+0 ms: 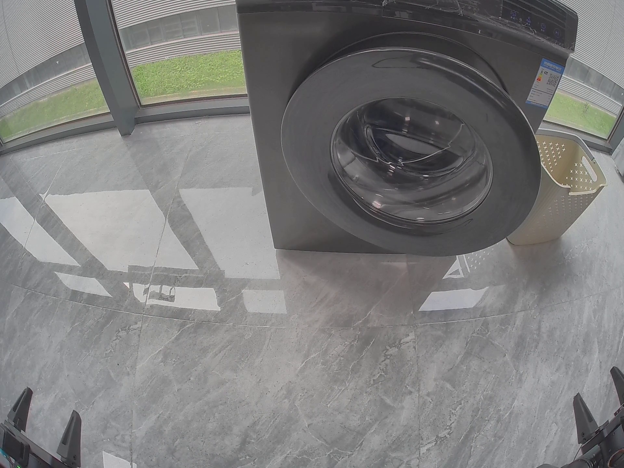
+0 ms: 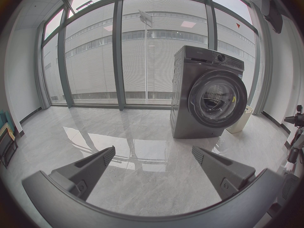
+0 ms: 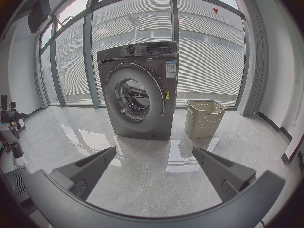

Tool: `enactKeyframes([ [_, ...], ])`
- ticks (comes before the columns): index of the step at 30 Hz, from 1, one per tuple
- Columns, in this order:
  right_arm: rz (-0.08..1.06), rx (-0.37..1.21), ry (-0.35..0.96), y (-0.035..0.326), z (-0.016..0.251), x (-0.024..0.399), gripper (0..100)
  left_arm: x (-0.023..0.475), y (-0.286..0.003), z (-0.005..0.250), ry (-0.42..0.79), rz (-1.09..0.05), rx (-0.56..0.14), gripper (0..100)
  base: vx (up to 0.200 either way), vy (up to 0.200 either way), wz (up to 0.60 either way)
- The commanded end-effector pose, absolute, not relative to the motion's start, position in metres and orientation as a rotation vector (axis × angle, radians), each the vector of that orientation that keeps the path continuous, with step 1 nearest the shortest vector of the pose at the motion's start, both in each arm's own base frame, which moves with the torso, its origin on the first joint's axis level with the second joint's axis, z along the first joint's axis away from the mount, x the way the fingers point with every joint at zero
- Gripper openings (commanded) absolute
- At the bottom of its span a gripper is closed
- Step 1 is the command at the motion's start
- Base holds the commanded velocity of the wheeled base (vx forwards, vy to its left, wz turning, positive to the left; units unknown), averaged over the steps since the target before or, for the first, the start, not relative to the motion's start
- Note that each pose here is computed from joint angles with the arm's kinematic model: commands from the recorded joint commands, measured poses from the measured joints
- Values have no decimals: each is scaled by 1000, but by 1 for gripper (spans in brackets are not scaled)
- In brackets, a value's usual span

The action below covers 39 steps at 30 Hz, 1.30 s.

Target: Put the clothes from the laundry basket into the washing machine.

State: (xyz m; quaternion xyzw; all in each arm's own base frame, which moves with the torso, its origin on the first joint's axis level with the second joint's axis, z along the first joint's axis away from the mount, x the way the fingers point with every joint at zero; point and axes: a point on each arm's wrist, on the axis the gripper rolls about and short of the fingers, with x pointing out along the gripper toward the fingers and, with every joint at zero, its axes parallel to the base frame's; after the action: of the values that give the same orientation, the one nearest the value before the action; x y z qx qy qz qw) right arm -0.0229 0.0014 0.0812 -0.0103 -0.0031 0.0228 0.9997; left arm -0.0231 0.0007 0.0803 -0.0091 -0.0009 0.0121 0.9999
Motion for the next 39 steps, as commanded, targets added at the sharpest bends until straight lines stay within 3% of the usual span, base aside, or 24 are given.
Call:
enactKeyframes([
  [1, 43, -18, 1, 1, 76, -22, 100, -23, 1, 75, 4, 25, -12, 100, 0, -200, 0],
  [7, 11, 0, -29, 1, 80, -23, 100, -23, 1, 75, 4, 22, -12, 100, 0, -200, 0],
  [9, 23, 36, -211, 1, 118, -33, 100, -23, 1, 75, 5, 23, -8, 100, 0, -200, 0],
  [10, 28, 43, -229, 1, 127, -35, 100, -23, 1, 75, 5, 23, -5, 100, 0, -200, 0],
  [12, 70, 53, -156, 1, 144, -24, 100, -23, 1, 75, 5, 21, 3, 100, 0, -200, 0],
  [15, 124, 60, -50, 2, 143, -10, 100, -23, 1, 75, 5, 21, 3, 100, 0, -200, 0],
  [17, 251, 105, 175, 6, 138, 22, 100, -23, 1, 75, 5, 21, 3, 100, 0, -200, 0],
  [20, 297, 136, 261, 10, 143, 46, 100, -23, 1, 75, 5, 20, 2, 100, 0, -200, 0],
  [21, 341, 173, 310, 17, 149, 73, 100, -23, 1, 75, 5, 20, 3, 100, 0, -200, 0],
  [27, 484, 310, 343, 57, 151, 135, 100, -23, 1, 75, 5, 20, 5, 100, 0, -200, 0],
  [31, 474, 345, 349, 86, 145, 163, 100, -23, 1, 75, 5, 20, 5, 100, 0, -50, 0],
  [39, 608, 391, 303, 129, 158, 176, 100, -23, 1, 75, 3, 20, 5, 100, 0, 0, 0],
])
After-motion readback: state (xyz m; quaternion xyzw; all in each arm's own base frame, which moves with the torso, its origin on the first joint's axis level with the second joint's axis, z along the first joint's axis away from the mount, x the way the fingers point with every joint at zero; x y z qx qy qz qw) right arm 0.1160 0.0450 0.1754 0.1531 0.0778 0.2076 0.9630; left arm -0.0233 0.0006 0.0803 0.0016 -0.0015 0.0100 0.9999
